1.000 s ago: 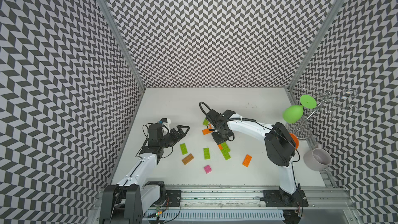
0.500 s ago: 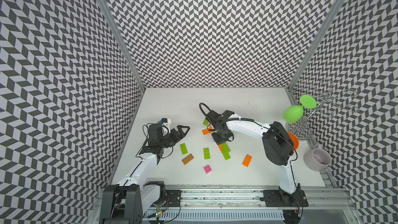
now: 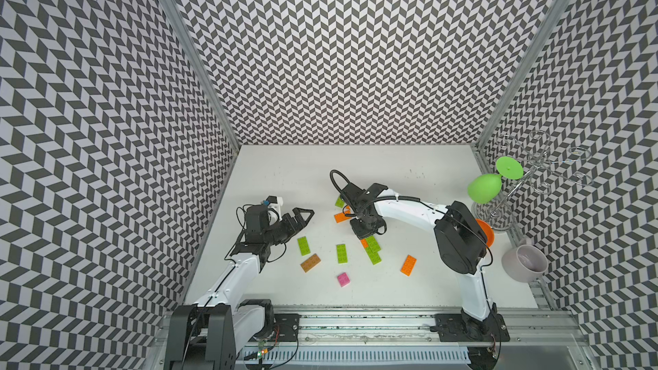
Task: Assemble a small pinwheel with lego
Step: Assemble the lego brick with the lego brick.
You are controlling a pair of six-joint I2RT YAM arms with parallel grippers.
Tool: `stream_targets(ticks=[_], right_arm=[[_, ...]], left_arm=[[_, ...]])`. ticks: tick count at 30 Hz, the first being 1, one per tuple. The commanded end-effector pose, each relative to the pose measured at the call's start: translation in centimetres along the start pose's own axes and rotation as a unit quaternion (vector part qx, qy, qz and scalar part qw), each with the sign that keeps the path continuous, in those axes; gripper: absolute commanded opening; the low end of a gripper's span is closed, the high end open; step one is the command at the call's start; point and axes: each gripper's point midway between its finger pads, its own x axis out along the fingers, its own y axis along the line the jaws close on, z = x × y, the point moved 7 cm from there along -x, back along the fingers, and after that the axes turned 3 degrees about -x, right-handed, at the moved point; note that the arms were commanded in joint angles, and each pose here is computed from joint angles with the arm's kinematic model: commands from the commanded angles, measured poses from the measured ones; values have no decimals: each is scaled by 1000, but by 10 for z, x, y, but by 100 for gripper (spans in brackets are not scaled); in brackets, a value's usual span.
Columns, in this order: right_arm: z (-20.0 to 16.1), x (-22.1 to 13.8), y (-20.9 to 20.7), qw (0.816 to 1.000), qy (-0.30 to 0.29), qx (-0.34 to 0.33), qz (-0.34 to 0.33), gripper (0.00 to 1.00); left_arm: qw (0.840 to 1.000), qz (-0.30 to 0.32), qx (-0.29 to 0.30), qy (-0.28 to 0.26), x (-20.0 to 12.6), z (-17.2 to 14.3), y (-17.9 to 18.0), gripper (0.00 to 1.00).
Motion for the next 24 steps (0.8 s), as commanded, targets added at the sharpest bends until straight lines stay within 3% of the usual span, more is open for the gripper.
stream_targets(ticks=[1, 16, 24], right_arm=[[-18, 31, -5, 998, 56, 6, -21, 10], [-34, 49, -7, 996, 88, 18, -7, 12], [-15, 27, -3, 999, 51, 17, 2, 12]], left_arm=[[1000, -12, 11, -2, -1, 1, -2, 100], [1000, -15, 14, 0, -1, 1, -3, 100], [999, -15, 28, -3, -3, 6, -10, 100]])
